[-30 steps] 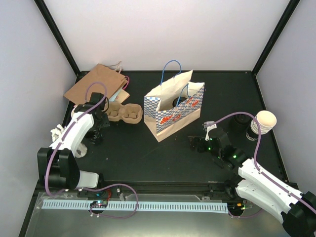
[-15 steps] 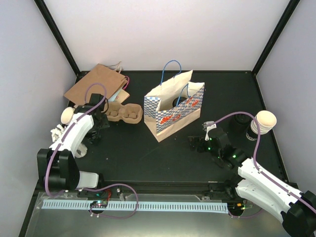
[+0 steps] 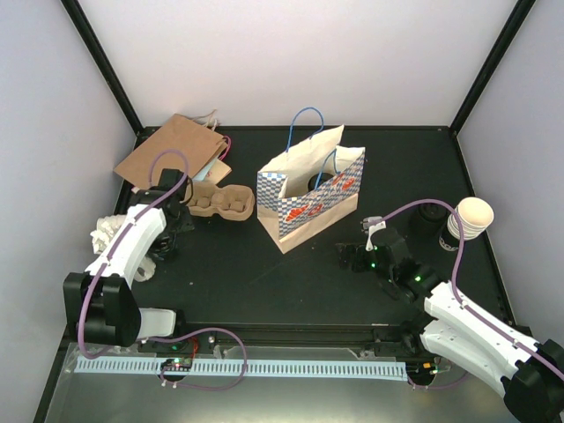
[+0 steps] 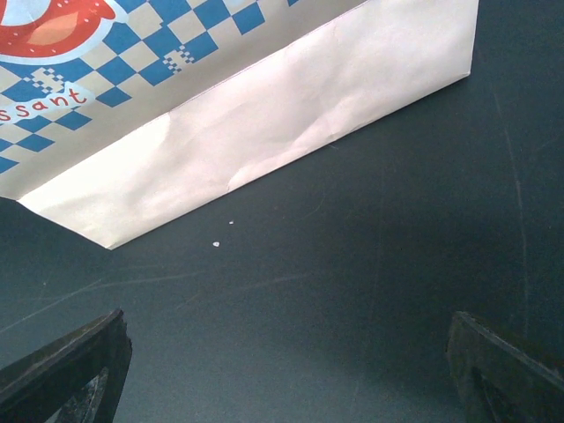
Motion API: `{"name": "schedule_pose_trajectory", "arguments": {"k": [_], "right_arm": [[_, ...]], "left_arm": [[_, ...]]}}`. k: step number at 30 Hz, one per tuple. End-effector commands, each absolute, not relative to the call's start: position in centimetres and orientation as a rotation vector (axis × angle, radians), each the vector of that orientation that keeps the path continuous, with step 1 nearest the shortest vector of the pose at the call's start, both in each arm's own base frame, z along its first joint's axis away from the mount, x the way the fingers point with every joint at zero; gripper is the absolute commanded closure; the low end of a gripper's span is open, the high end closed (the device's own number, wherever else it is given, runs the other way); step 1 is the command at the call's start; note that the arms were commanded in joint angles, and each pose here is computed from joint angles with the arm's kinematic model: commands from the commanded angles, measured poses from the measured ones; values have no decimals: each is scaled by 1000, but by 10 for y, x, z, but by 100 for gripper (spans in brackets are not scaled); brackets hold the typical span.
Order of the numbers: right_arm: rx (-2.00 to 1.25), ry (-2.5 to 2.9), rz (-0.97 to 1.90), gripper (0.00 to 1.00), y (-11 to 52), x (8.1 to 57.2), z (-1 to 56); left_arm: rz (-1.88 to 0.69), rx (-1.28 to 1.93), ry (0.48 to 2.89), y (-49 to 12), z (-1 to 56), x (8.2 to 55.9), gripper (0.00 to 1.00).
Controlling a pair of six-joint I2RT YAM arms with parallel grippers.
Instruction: Pack the takeout coffee
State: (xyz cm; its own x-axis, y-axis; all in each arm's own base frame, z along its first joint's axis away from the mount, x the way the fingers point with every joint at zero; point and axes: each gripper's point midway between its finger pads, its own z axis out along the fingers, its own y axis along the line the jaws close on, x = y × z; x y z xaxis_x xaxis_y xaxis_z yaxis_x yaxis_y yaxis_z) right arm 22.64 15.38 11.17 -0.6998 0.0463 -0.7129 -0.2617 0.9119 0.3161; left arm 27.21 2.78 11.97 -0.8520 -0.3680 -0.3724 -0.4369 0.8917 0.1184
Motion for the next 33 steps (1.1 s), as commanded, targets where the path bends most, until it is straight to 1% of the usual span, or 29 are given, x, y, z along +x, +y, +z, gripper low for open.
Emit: {"name": "schedule_pose_trajectory", "arguments": {"k": [1, 10, 16, 17, 19, 23, 29, 33], "right_arm": [[-149, 2258, 523, 0, 156, 231, 119], [-150, 2260, 524, 0, 157, 231, 119], [-153, 2264, 524, 0, 157, 231, 118], [-153, 2263, 525, 0, 157, 231, 118], [-155, 2264, 525, 0, 158, 231, 118], [-153, 2265, 524, 0, 157, 231, 118], [-156, 2263, 526, 0, 158, 231, 118], [-153, 2266, 526, 0, 158, 231, 118]], "left_arm": [[290, -599, 2700, 26, 130, 270, 99], [272, -595, 2644, 24, 158, 271, 96], [266, -591, 2632, 24, 165, 271, 95], [268, -591, 2636, 24, 164, 271, 95], [297, -592, 2633, 28, 165, 271, 98], [295, -600, 2594, 30, 177, 272, 98], [273, -586, 2587, 27, 187, 273, 94], [280, -596, 2582, 28, 187, 273, 97]]}}
